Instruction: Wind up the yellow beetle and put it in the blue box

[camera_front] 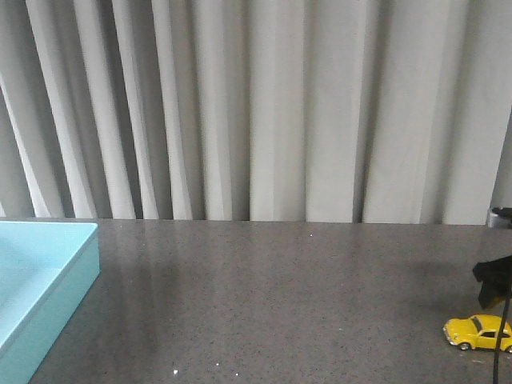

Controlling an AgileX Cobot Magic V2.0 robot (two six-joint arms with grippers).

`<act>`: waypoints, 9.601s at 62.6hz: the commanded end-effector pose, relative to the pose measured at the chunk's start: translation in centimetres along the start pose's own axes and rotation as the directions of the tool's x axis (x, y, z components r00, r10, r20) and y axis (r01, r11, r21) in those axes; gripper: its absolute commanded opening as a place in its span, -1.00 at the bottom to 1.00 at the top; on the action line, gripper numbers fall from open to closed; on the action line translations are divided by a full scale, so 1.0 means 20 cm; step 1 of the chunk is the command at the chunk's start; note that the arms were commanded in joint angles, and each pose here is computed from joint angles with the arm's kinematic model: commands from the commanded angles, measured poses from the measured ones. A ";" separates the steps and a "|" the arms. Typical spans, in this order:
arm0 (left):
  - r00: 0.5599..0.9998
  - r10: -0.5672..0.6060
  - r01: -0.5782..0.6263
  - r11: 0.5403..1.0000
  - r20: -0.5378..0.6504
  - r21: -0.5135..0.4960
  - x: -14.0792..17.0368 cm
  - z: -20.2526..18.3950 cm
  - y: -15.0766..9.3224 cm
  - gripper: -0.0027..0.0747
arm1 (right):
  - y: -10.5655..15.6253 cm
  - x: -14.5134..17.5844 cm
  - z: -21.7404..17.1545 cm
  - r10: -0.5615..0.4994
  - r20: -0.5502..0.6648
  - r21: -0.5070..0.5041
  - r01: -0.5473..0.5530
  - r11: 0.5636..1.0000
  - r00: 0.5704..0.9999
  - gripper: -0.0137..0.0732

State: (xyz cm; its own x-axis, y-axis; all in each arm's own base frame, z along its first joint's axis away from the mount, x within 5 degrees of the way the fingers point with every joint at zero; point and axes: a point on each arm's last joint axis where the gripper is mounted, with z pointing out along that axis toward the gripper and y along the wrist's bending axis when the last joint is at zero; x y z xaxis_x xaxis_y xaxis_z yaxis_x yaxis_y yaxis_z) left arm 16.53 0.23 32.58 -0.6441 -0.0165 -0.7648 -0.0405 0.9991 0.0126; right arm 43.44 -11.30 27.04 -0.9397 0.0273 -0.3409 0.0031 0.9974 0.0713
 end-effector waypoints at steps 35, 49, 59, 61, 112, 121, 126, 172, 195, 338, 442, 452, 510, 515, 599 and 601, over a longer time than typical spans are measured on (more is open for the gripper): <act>0.993 -0.008 0.007 1.000 0.121 0.009 -0.08 -0.04 0.00 0.38 | 0.51 0.61 -0.75 -0.185 0.405 0.135 0.142 0.981 0.896 0.48; 0.992 -0.008 0.007 1.000 0.127 0.010 -0.09 -0.04 0.00 0.37 | 0.61 0.92 -0.68 -0.202 0.346 0.169 0.151 0.974 0.916 0.48; 0.992 -0.008 0.007 1.000 0.127 0.010 -0.09 -0.04 0.00 0.37 | 0.62 1.08 -0.65 -0.145 0.360 0.175 0.086 0.981 0.922 0.48; 0.992 -0.008 0.007 1.000 0.127 0.010 -0.09 -0.04 0.00 0.37 | 0.61 1.11 -0.65 -0.119 0.370 0.166 0.060 0.984 0.921 0.48; 0.912 0.375 -0.398 0.906 0.163 0.144 -0.39 0.10 -0.10 0.37 | 0.60 1.26 -0.67 -0.122 0.476 0.149 0.056 0.987 0.871 0.48; 0.821 0.538 -0.570 0.793 0.190 0.217 -0.50 0.25 -0.16 0.37 | 0.60 1.26 -0.67 -0.122 0.476 0.149 0.056 0.987 0.871 0.48; 0.751 0.630 -0.659 0.701 0.195 0.272 -0.55 0.36 -0.18 0.37 | 0.60 1.26 -0.67 -0.122 0.476 0.149 0.056 0.987 0.871 0.48; 0.610 0.785 -0.730 0.505 0.106 0.460 -0.78 1.12 -0.24 0.37 | 0.60 1.26 -0.67 -0.121 0.477 0.148 0.056 0.987 0.871 0.48; 0.569 0.817 -0.748 0.465 0.096 0.474 -0.79 1.35 -0.27 0.37 | 0.60 1.26 -0.67 -0.121 0.476 0.148 0.056 0.987 0.871 0.48; 0.978 0.027 -0.037 0.998 -0.206 -0.043 -0.96 0.97 0.46 -0.29 | 0.60 1.27 -0.66 -0.120 0.468 0.150 0.055 0.987 0.875 0.48; 0.990 -0.017 0.036 0.990 -0.140 0.137 -0.97 0.22 0.23 0.55 | 0.60 1.27 -0.66 -0.120 0.466 0.150 0.055 0.987 0.877 0.48; 0.995 0.011 0.004 0.988 -0.101 0.153 -0.82 0.11 0.14 0.55 | 0.60 1.27 -0.66 -0.120 0.466 0.150 0.055 0.987 0.877 0.48; 0.938 0.019 -0.014 1.000 0.347 -0.016 0.20 -0.43 0.03 0.54 | 0.60 1.27 -0.66 -0.119 0.464 0.150 0.055 0.987 0.878 0.48; 0.935 0.015 -0.011 1.000 0.354 -0.012 0.21 -0.43 0.03 0.54 | 0.60 1.27 -0.66 -0.119 0.464 0.150 0.055 0.987 0.878 0.48; 0.753 0.076 -0.077 0.997 0.654 -0.028 0.54 -0.20 0.01 -0.95 | 0.60 1.27 -0.66 -0.118 0.466 0.148 0.054 0.988 0.877 0.48; 0.749 0.076 -0.076 0.997 0.659 -0.029 0.57 -0.18 0.01 -0.95 | 0.60 1.27 -0.66 -0.118 0.466 0.148 0.054 0.988 0.877 0.48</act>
State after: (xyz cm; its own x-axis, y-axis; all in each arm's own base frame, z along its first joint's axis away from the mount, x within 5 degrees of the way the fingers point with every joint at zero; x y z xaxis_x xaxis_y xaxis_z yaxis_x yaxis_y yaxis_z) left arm 6.62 0.15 25.88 -0.1496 0.1076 -0.9829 -0.0056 0.9940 0.1096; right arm 14.82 0.38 30.41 -0.7284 -0.0507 -0.6833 0.0091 0.9965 -0.0836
